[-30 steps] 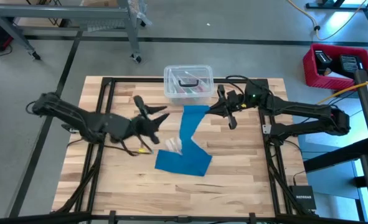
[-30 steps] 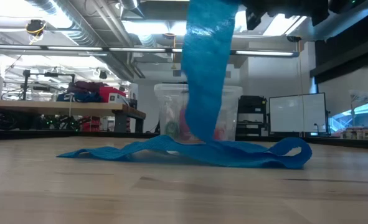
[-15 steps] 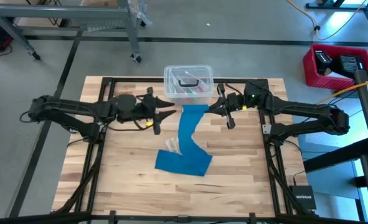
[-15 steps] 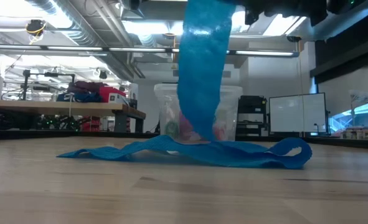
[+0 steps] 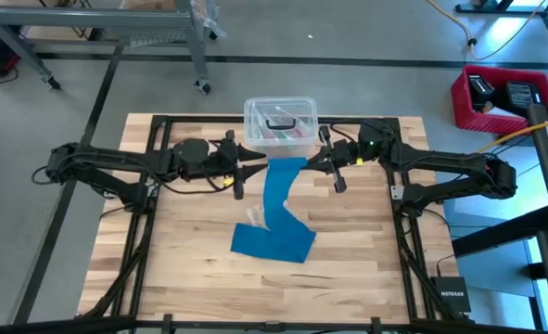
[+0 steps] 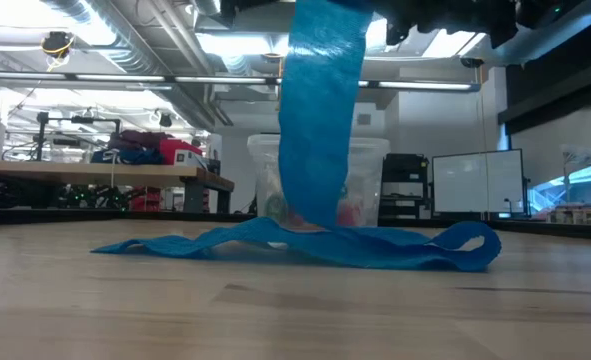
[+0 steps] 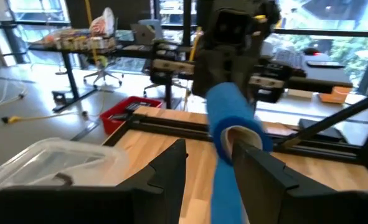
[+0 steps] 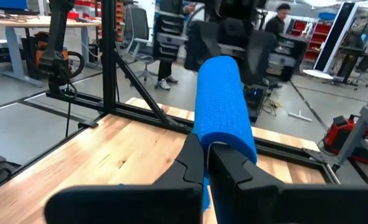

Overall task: Roll bandage
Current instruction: Roll the blue bandage

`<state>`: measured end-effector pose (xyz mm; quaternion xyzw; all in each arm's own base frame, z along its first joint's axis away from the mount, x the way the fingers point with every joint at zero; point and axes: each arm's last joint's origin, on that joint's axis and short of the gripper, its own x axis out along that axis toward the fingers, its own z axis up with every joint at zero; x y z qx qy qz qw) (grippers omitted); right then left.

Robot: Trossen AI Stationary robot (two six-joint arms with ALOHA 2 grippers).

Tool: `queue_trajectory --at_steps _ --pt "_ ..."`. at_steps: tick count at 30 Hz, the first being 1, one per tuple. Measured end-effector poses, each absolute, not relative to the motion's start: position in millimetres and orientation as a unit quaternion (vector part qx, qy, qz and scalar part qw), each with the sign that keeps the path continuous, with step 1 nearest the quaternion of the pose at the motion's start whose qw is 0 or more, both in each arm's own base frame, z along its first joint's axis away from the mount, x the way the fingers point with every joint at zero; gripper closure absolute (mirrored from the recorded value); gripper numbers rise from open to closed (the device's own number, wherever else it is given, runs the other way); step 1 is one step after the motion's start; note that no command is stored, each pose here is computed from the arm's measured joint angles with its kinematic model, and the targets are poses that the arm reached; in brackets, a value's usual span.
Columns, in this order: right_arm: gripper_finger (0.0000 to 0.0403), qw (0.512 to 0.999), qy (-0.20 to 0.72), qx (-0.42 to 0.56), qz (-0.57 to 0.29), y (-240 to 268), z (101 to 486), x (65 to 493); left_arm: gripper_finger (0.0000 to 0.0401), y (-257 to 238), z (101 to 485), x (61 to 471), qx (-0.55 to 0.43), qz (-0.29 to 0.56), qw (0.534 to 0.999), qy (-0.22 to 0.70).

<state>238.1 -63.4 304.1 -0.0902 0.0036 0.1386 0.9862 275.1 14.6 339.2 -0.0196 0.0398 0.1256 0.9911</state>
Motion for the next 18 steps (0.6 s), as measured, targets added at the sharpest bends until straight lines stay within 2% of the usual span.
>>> queue_trajectory --at_steps 18 --pt "0.0394 0.987 0.010 -0.095 0.129 -65.2 300.2 241.3 0.0278 18.5 332.6 281.6 -0.046 0.123 0.990 0.047"
